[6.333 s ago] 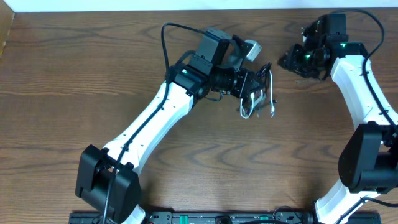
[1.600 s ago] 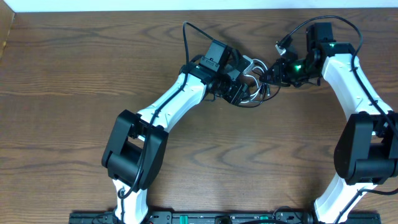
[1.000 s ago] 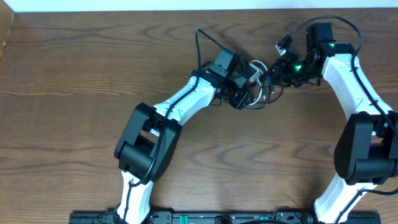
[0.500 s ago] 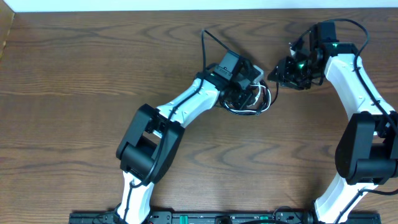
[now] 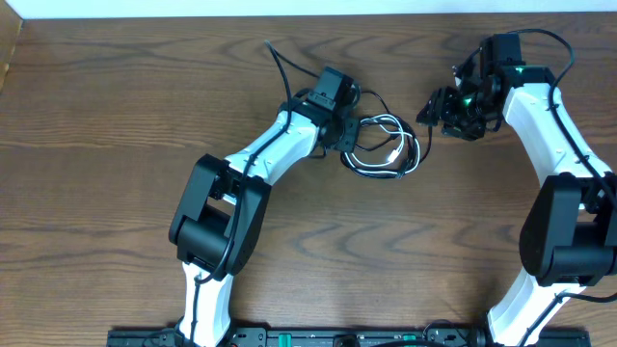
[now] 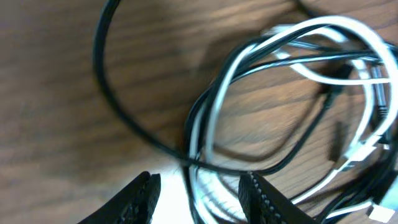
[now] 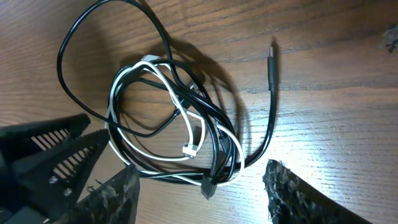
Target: Untangle cables
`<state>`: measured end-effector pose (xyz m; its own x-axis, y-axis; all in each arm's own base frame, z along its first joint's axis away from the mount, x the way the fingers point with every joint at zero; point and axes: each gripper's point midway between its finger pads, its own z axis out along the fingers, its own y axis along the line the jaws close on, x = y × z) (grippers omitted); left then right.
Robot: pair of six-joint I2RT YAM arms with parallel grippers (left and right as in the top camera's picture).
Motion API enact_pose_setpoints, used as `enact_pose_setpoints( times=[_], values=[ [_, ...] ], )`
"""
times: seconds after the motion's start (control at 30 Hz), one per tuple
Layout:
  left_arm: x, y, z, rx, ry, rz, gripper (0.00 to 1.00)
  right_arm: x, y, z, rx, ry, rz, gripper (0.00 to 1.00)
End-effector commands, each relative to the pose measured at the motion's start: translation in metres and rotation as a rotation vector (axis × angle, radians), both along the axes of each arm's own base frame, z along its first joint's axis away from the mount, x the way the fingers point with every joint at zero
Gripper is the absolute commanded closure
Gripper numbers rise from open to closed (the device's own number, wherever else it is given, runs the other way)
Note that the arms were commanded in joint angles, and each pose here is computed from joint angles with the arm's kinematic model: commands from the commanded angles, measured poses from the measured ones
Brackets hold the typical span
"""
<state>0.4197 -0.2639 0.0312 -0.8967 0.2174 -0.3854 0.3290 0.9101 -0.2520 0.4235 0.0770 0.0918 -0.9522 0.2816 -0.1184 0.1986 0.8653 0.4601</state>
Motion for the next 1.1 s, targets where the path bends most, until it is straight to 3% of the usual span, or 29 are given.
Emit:
enact_pose_setpoints(
  times=[0.0, 0.27, 0.4, 0.43, 0.57, 0.83, 0.93, 1.07],
  values=[
    [0.003, 0.015, -0.003, 0.052, 0.023, 0.113, 0.58, 0.003, -0.001, 0.015, -0.005, -0.035, -0.007, 0.38],
    [-0.015, 0.004, -0.026, 0.081, 0.083, 0.095, 0.59, 0.002, -0.001, 0.014, -0.005, -0.035, -0.007, 0.36],
    [-0.021, 0.003, -0.042, 0.098, 0.116, 0.098, 0.78, 0.002, -0.001, 0.014, -0.005, -0.034, -0.007, 0.36],
    [-0.020, 0.003, -0.042, 0.096, 0.115, 0.105, 0.92, 0.002, -0.001, 0.014, -0.005, -0.035, -0.007, 0.36],
    [-0.015, 0.003, -0.029, 0.081, 0.098, 0.110, 0.93, 0.002, -0.001, 0.014, -0.004, -0.035, -0.007, 0.36],
    [-0.027, 0.006, 0.087, -0.021, -0.014, 0.099, 0.93, 0.007, 0.007, 0.020, 0.035, -0.074, 0.037, 0.37],
    [-0.033, 0.001, 0.148, -0.128, -0.116, 0.079, 0.93, 0.009, 0.038, 0.043, 0.199, -0.210, 0.244, 0.37],
    [-0.035, 0.000, 0.194, -0.204, -0.214, 0.068, 0.92, 0.001, 0.070, 0.070, 0.370, -0.355, 0.447, 0.35]
  ],
)
